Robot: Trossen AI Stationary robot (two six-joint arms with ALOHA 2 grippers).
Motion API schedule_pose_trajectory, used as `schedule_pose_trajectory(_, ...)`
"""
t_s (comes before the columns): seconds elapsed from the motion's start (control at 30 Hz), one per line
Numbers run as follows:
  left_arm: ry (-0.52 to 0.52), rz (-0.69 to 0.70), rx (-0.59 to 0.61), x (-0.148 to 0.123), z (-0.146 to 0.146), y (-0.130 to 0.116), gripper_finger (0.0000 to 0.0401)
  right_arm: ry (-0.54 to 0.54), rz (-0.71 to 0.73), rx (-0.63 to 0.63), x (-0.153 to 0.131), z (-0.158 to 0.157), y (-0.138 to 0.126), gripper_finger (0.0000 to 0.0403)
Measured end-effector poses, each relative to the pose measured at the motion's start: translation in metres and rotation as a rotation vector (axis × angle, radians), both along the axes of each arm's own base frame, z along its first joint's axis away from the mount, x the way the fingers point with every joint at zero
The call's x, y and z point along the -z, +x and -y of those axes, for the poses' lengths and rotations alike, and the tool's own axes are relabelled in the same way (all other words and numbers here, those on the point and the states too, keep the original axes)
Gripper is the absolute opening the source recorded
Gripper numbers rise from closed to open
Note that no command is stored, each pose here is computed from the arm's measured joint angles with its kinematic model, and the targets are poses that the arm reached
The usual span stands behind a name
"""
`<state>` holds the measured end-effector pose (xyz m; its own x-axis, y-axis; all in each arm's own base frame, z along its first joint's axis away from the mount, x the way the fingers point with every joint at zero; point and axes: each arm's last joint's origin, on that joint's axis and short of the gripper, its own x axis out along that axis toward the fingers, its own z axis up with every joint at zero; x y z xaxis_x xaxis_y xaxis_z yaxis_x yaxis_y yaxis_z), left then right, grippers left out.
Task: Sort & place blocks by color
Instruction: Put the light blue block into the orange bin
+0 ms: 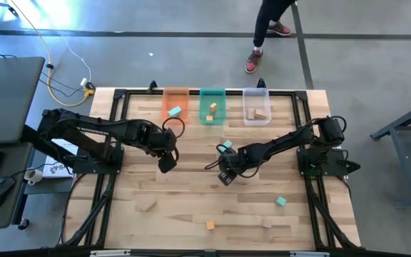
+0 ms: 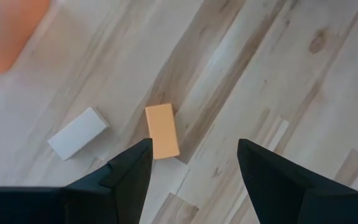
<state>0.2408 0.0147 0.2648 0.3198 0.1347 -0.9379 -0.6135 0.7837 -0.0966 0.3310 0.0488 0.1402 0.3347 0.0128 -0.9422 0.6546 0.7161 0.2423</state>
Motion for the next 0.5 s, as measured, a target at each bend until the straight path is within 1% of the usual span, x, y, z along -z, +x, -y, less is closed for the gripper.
schedule_pose_trajectory(0.17, 0.022, 0.0, 0.017, 0.0, -0.013, 0.0, 0.0222, 0.022, 0.065, -0.076, -0.015, 0.002, 0.015, 0.0097)
schedule_pose_trajectory(0.37, 0.057, -0.014, 0.031, -0.001, -0.034, -0.004, 0.0222, -0.022, 0.144, -0.103, -0.036, 0.024, 0.032, 0.0097)
schedule_pose_trajectory(0.5, 0.067, -0.022, 0.039, -0.001, -0.051, -0.007, 0.0222, -0.026, 0.197, -0.139, -0.051, 0.042, 0.042, 0.0097)
